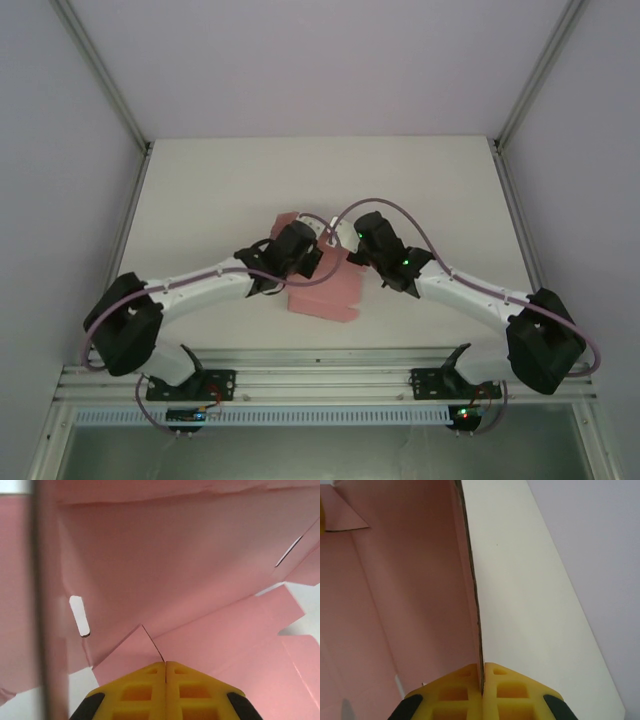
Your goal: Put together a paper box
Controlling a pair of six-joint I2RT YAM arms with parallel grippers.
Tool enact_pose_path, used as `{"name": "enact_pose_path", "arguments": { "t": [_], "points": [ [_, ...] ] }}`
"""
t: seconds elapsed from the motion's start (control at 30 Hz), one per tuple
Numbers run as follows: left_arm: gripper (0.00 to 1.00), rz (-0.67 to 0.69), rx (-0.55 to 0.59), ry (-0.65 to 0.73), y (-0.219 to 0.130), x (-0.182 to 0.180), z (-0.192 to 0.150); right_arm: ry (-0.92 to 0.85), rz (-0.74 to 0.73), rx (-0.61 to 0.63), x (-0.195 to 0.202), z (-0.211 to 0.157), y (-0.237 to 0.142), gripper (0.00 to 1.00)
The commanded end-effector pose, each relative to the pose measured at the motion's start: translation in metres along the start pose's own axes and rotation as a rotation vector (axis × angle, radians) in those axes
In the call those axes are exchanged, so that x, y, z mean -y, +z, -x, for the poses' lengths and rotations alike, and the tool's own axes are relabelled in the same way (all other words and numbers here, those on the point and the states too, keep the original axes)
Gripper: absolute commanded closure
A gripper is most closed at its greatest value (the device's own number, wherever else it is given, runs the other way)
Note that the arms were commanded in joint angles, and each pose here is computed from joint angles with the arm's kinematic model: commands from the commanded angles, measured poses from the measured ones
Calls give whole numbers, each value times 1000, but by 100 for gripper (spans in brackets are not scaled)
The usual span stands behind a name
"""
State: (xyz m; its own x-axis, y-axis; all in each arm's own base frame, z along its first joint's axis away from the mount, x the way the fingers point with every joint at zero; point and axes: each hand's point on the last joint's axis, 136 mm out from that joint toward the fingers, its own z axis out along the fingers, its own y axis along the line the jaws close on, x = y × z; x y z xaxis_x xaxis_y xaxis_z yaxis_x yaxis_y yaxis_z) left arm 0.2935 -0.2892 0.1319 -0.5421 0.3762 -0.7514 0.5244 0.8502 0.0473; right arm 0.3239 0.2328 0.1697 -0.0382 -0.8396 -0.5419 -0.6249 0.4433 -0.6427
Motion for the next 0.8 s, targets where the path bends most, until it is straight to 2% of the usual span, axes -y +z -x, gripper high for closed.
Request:
{"name": "enact_pose_path", "arguments": {
  "t": [0.0,0.13,0.2,0.3,0.37,0.47,0.53,0.57,0.77],
  "points": [
    [100,-24,62,4,-6,10,24,27,17,86,0,23,-9,100],
    [100,-32,103,-32,-17,6,25,21,12,82,0,21,-9,100],
    [94,-30,116,-66,-25,-2,24,5,-1,74,1,19,-8,100],
    [70,-40,125,-137,-38,-17,16,-28,-40,54,5,13,-4,100],
    [59,-52,132,-197,-48,-29,9,-48,-59,44,7,11,-2,100],
    [32,-92,166,-256,-69,-40,3,-77,-105,26,15,10,1,100],
    [7,-109,201,-285,-83,-46,2,-135,-146,29,17,11,4,100],
    [0,-110,218,-301,-89,-50,2,-169,-160,38,16,13,5,100],
    [0,-79,271,-426,-113,-80,-2,-299,-236,50,10,18,17,100]
  ]
}}
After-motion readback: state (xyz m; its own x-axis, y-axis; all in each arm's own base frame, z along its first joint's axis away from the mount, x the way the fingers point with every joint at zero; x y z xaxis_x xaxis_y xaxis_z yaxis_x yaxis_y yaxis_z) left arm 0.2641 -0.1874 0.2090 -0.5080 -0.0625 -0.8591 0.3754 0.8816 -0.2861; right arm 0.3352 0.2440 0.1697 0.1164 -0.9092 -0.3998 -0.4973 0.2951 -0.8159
